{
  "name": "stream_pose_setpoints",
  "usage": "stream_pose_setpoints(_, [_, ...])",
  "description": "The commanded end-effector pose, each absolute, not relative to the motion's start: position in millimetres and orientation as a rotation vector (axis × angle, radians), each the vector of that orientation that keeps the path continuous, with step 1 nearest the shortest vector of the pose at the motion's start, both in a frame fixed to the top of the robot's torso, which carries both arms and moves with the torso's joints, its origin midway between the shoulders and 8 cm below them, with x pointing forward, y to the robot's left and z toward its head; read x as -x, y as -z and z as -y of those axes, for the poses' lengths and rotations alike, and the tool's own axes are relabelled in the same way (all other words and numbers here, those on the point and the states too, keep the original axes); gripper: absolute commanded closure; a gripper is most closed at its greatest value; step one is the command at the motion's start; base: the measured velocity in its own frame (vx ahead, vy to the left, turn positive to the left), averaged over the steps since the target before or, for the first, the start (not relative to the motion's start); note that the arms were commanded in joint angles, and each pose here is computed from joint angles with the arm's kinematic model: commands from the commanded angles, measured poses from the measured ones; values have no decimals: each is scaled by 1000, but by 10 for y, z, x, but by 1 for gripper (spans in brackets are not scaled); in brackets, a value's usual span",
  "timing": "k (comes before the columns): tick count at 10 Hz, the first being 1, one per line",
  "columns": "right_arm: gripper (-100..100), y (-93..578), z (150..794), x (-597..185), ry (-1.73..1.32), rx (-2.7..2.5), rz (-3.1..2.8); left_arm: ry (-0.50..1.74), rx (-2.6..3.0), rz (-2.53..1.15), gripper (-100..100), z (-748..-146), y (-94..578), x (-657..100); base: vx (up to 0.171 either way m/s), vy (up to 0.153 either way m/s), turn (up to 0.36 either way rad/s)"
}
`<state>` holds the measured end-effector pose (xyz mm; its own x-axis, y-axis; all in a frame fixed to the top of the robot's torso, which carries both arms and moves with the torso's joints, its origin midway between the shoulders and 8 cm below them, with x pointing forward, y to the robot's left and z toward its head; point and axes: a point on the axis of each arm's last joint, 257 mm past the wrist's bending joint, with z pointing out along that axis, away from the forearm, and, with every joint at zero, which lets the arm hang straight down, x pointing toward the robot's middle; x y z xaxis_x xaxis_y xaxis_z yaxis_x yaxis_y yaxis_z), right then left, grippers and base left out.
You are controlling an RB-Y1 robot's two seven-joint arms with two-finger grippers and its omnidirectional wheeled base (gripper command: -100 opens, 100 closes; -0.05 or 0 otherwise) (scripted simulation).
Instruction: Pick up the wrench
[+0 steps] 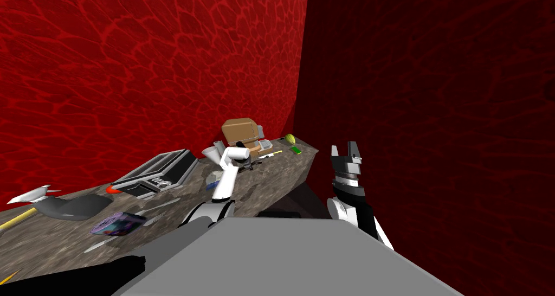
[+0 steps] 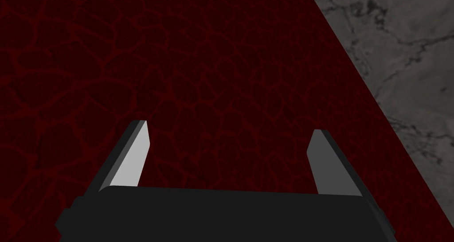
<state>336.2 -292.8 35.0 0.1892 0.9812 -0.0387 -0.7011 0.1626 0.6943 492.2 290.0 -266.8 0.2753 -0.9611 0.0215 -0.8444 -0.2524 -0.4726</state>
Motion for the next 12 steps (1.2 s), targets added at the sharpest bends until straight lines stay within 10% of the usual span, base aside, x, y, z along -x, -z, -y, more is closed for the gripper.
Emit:
stream_pose_setpoints(1, [0, -350, 2928, -3362, -1292, -613, -558, 438, 2180, -1636, -100, -2908, 2739, -4948, 11, 3, 5])
stream_pose_setpoints(4, [0, -350, 2928, -3362, -1292, -614, -558, 437, 2179, -1637, -100, -2919, 2809, -4960, 12, -4, 4])
stream_pose_setpoints(5, [0, -350, 2928, -3362, -1292, -613, -558, 440, 2177, -1637, 100, -2919, 2812, -4967, 0, 0, 0])
stream_pose_setpoints(9, [0, -350, 2928, -3362, -1292, -613, -558, 439, 2179, -1637, 100, -2918, 2815, -4964, 0, 0, 0])
stream_pose_setpoints(10, [0, -350, 2928, -3362, -1292, -613, -558, 439, 2179, -1637, 0, -2918, 2816, -4963, 0, 0, 0])
stream_pose_setpoints(11, [0, -350, 2928, -3362, -1292, -613, -558, 438, 2180, -1636, 100, -2908, 2739, -4948, -9, 0, -7])
stream_pose_setpoints(12, [0, -350, 2928, -3363, -1293, -613, -558, 437, 2182, -1636, 100, -2904, 2703, -4936, -15, 4, -8])
